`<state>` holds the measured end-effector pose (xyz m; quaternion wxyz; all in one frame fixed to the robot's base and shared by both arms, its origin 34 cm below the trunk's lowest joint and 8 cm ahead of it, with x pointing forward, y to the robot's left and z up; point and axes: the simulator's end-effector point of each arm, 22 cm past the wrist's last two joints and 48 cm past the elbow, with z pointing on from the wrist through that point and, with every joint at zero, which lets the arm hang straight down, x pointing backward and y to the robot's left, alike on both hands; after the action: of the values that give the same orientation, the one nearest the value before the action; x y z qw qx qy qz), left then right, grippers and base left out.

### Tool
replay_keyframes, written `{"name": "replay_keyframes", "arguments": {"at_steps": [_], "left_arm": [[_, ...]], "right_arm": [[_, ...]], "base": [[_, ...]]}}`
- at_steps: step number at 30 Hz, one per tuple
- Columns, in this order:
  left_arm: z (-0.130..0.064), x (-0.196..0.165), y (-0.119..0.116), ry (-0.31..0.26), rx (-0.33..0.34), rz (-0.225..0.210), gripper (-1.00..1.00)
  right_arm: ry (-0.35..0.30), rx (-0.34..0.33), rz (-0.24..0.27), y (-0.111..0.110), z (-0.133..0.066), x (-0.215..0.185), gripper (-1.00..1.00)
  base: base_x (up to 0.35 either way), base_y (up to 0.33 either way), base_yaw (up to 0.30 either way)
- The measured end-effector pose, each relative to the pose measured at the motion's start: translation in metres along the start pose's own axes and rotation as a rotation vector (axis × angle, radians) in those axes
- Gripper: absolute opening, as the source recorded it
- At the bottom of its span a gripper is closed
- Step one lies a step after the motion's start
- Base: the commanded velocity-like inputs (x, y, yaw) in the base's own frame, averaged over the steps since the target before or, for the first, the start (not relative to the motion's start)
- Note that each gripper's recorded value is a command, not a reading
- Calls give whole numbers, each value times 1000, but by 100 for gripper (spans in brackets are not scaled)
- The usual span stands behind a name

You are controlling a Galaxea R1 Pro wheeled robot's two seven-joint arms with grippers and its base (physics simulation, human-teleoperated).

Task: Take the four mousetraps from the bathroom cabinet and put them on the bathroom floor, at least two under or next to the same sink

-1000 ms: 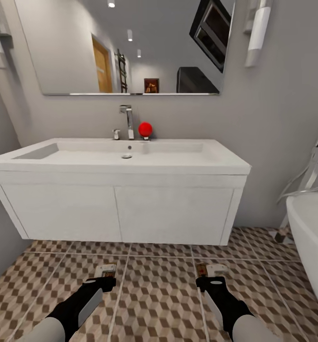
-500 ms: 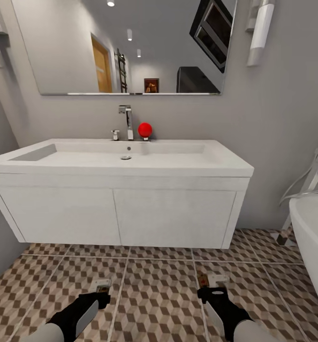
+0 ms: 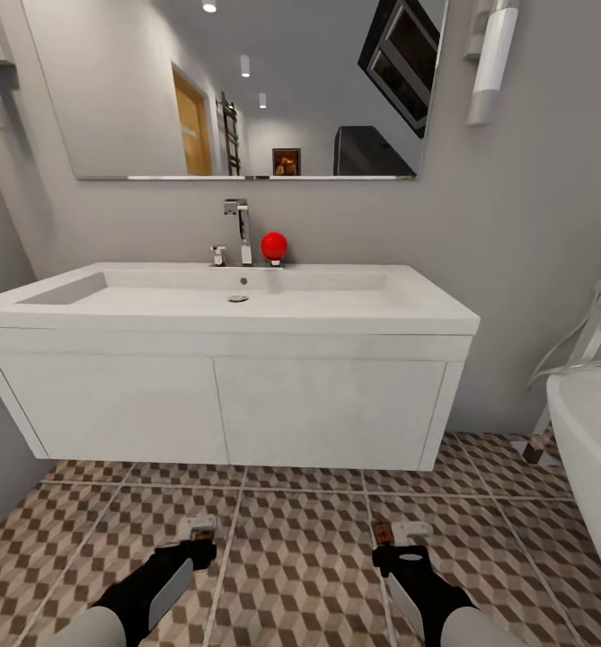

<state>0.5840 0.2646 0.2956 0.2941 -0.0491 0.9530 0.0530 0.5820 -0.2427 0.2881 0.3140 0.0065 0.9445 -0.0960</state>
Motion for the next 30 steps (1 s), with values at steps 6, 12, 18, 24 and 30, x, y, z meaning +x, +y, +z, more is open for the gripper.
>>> {"name": "replay_keyframes", "arguments": {"at_steps": [6, 12, 18, 24, 30], "left_arm": [[-6, -13, -24, -31, 36, 3, -100], [-12, -18, -51, -42, 63, 3, -100], [-10, -12, -60, -31, 72, 8, -100], [-2, -1, -60, -8, 71, 11, -100], [5, 1, -61, -3, 74, 8, -100]], "right_arm": [[-1, 2, 0, -1, 0, -1, -100], [-2, 5, 0, -3, 0, -1, -100], [8, 5, -1, -2, 4, 4, -100], [33, 5, -6, -1, 11, 17, -100], [57, 5, -11, 0, 17, 30, -100]], "base": [[0, 0, 0], [0, 0, 0], [0, 0, 0], [0, 0, 0], [0, 0, 0]]}}
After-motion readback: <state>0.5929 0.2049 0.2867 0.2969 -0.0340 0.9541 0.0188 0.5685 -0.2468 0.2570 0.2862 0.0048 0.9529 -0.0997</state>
